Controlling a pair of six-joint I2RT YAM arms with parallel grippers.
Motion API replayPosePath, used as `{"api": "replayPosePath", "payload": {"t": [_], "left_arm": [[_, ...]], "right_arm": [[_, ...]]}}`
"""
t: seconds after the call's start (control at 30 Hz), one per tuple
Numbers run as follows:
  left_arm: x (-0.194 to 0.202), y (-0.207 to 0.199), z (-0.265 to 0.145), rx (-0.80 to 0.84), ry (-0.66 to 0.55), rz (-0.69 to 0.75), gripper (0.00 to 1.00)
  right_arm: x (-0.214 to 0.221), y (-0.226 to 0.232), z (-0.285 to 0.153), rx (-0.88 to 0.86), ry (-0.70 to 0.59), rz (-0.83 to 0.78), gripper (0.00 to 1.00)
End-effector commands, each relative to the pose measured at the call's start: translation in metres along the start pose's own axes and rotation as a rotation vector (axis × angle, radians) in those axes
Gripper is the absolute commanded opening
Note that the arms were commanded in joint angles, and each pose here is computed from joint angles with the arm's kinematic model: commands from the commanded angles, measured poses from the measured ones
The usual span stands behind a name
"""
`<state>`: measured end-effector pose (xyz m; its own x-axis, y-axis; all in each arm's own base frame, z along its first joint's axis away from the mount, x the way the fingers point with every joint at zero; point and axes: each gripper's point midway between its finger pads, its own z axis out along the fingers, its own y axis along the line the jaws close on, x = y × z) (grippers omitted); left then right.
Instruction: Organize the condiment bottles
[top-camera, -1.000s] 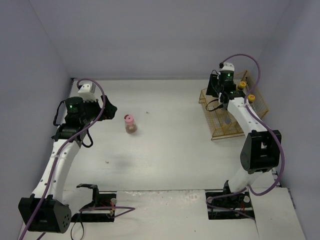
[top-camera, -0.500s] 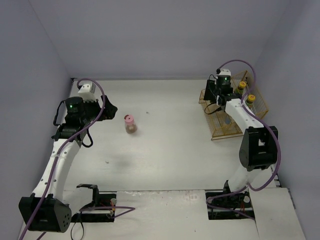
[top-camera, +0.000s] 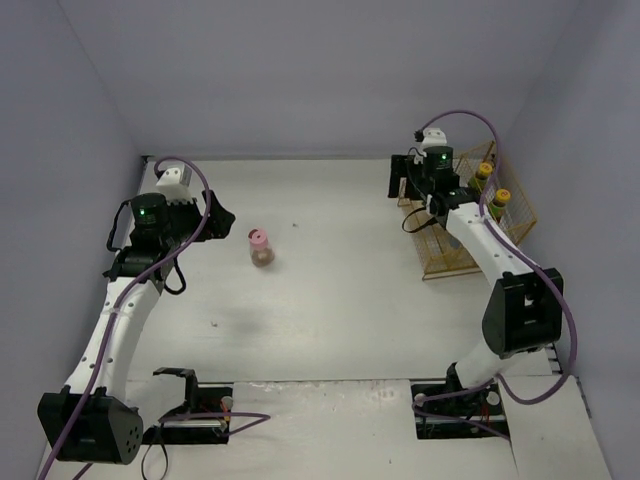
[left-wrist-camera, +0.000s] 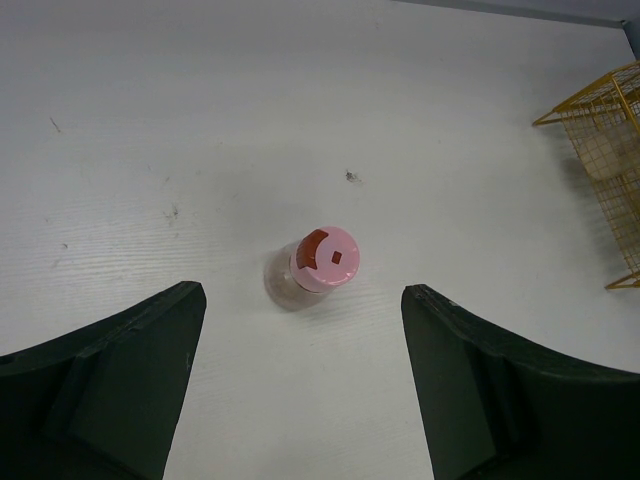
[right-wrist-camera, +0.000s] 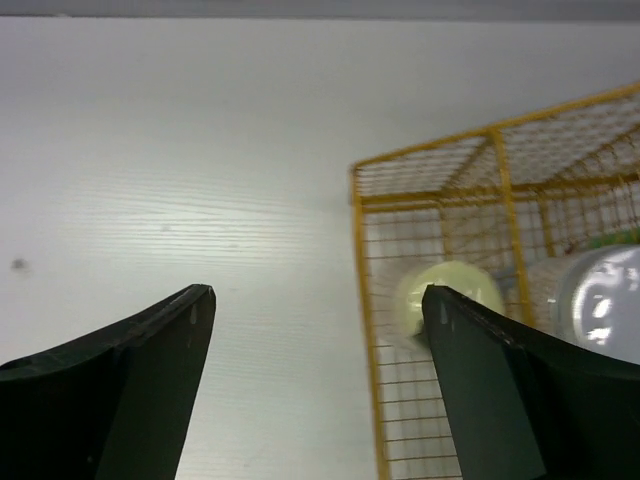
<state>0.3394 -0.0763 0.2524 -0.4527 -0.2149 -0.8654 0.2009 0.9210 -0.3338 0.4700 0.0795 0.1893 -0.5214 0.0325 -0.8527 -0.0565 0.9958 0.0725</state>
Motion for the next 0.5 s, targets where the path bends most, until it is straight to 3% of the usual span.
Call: {"api": "replayPosePath", "payload": {"t": [0.0,0.2,0.47], "left_arm": [[-0.037,-0.009,-0.006,0.030,-0.111,0.016,0.80],[-0.038,-0.009,-0.007,0.029,-0.118,0.013,0.80],[-0.041,-0.003,-0.012,-0.005,-0.137,0.014,0.80]], "right_arm": [[-0.057,0.068,-0.047,-0.173,-0.206,-0.098,0.90],[-0.036,0.163,-0.071,-0.446,-0.210,-0.152,0.99],[0.025,0.297,-0.075,-0.750,-0.143,-0.288,1.00]]}}
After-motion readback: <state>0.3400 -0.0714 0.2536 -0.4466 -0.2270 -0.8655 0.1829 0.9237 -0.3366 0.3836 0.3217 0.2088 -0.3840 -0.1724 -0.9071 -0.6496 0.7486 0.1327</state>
